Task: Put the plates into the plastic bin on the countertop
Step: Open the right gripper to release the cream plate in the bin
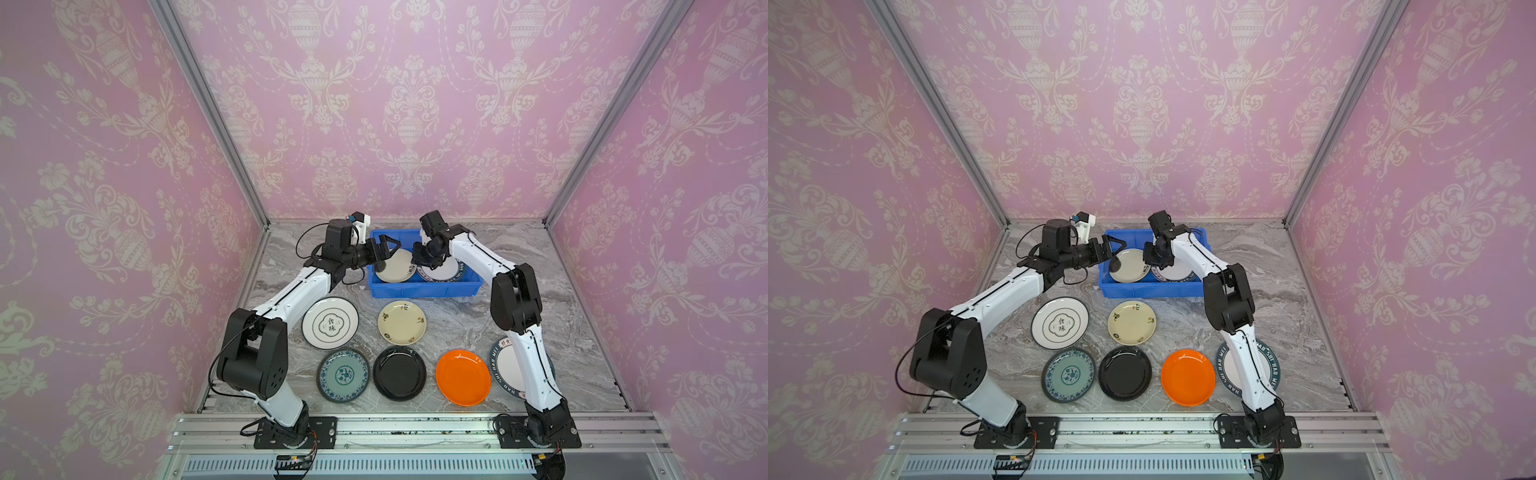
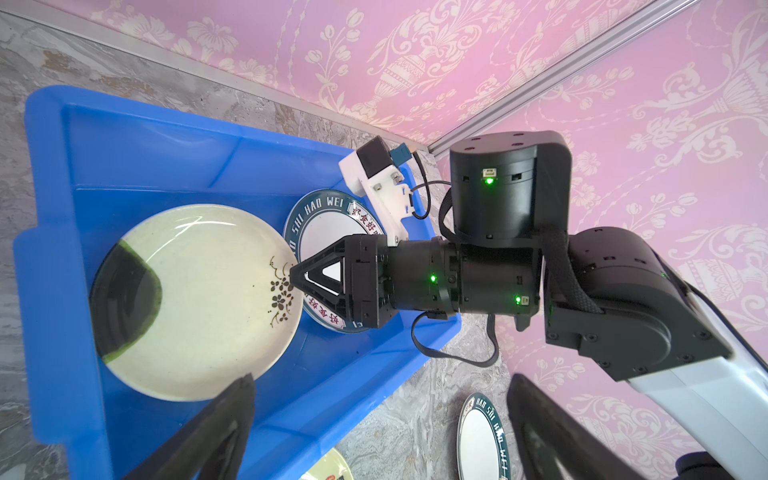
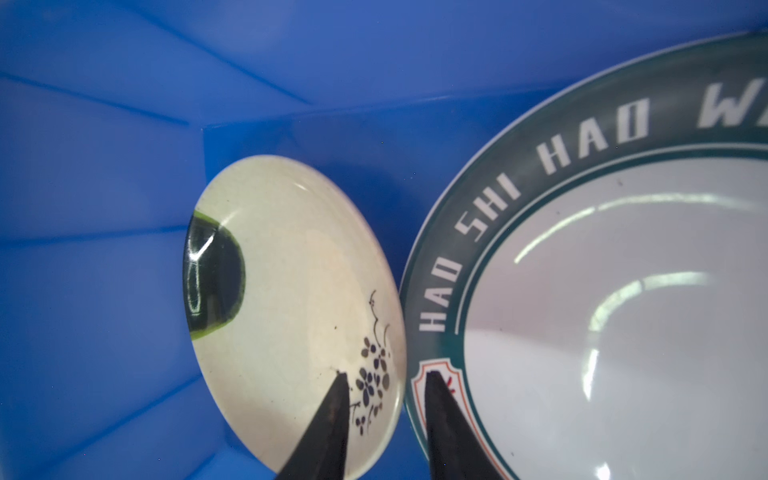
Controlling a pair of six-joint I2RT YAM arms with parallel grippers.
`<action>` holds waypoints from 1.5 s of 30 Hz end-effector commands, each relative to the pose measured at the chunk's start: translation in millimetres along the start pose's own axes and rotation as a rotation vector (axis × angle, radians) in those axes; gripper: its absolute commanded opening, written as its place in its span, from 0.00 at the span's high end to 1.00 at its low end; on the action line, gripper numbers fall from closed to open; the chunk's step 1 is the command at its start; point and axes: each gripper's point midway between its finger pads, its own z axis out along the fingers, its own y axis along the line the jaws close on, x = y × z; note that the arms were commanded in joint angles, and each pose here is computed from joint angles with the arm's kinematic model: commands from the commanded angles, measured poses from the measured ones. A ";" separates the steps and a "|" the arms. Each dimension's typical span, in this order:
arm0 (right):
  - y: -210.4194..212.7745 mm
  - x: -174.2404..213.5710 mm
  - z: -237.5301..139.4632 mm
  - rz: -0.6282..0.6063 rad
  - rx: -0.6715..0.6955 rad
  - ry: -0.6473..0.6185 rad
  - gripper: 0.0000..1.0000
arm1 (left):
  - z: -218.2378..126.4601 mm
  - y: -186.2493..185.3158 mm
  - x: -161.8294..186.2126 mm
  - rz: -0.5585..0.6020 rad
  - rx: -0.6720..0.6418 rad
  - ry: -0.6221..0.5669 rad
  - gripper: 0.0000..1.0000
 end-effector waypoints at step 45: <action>-123.3 -13.2 -40.4 0.068 0.339 -0.043 0.71 | 6.1 20.1 7.6 0.005 -0.049 0.005 0.03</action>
